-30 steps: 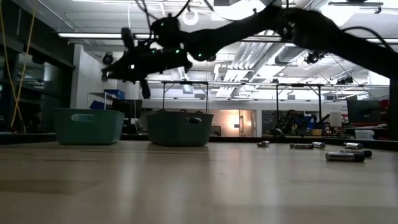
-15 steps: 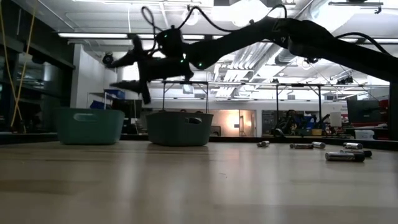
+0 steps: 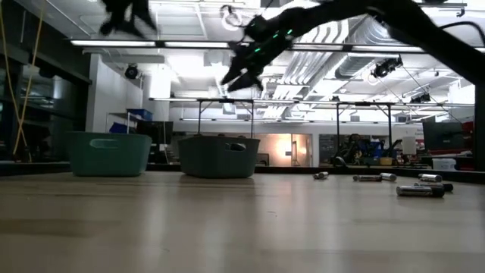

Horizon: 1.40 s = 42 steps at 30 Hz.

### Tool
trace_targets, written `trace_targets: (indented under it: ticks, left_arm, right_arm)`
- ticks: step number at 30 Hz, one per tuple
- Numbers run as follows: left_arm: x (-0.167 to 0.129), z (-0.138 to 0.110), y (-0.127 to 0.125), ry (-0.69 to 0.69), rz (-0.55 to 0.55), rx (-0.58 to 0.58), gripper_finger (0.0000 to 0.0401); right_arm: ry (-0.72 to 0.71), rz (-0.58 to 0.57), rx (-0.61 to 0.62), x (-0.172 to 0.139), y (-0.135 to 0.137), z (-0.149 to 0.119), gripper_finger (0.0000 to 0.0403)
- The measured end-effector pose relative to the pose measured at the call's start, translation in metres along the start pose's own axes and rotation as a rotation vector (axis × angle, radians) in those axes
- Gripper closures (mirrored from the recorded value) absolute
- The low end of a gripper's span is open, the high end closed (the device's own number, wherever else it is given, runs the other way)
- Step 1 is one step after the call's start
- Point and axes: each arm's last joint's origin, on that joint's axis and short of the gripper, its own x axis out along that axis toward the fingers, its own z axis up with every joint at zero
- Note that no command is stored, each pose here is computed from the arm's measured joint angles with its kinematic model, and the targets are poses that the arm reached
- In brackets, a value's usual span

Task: Sort batteries
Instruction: Move the green bin to the center of the table

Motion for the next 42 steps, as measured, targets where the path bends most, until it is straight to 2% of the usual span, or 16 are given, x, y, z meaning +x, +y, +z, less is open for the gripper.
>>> trace_targets:
  ticks: [3,6,8,9,13,20,24,28,35,38,42]
  left_arm:
    - [0.037,-0.048,0.01,0.205,0.091,-0.09,0.0263]
    - [0.066,-0.087,0.022,0.357,0.159,-0.182,0.032]
    - [0.081,-0.106,0.03,0.439,0.214,-0.202,0.0372]
    - [0.089,-0.112,0.033,0.47,0.239,-0.207,0.0386]
    - [0.121,-0.122,0.046,0.508,0.282,-0.214,0.0396]
    - [0.179,-0.124,0.069,0.527,0.319,-0.23,0.04]
    - [0.205,-0.122,0.071,0.564,0.264,-0.222,0.0401]
    - [0.226,-0.12,0.055,0.563,0.162,-0.211,0.0401]
    - [0.261,-0.113,0.006,0.528,0.011,-0.148,0.0401]
    - [0.274,-0.11,-0.017,0.517,-0.035,-0.124,0.0401]
    - [0.29,-0.1,-0.045,0.487,-0.089,-0.098,0.0401]
  right_arm:
    - [0.035,-0.05,-0.028,-0.041,-0.011,0.005,0.0312]
    - [0.062,-0.099,-0.057,-0.076,-0.014,0.006,0.0382]
    - [0.061,-0.134,-0.071,-0.099,-0.01,0.008,0.0392]
    - [0.061,-0.156,-0.073,-0.109,-0.007,0.009,0.039]
    - [0.055,-0.208,-0.095,-0.142,0.004,0.009,0.04]
    - [0.017,-0.274,-0.107,-0.205,0.042,0.004,0.0402]
    - [0.02,-0.332,-0.09,-0.239,0.065,-0.007,0.0402]
    - [0.002,-0.419,-0.065,-0.273,0.088,-0.02,0.0402]
    - [-0.025,-0.555,0.046,-0.327,0.116,-0.051,0.0403]
    - [-0.059,-0.559,0.094,-0.338,0.125,-0.061,0.0403]
    - [-0.025,-0.545,0.157,-0.34,0.129,-0.084,0.0403]
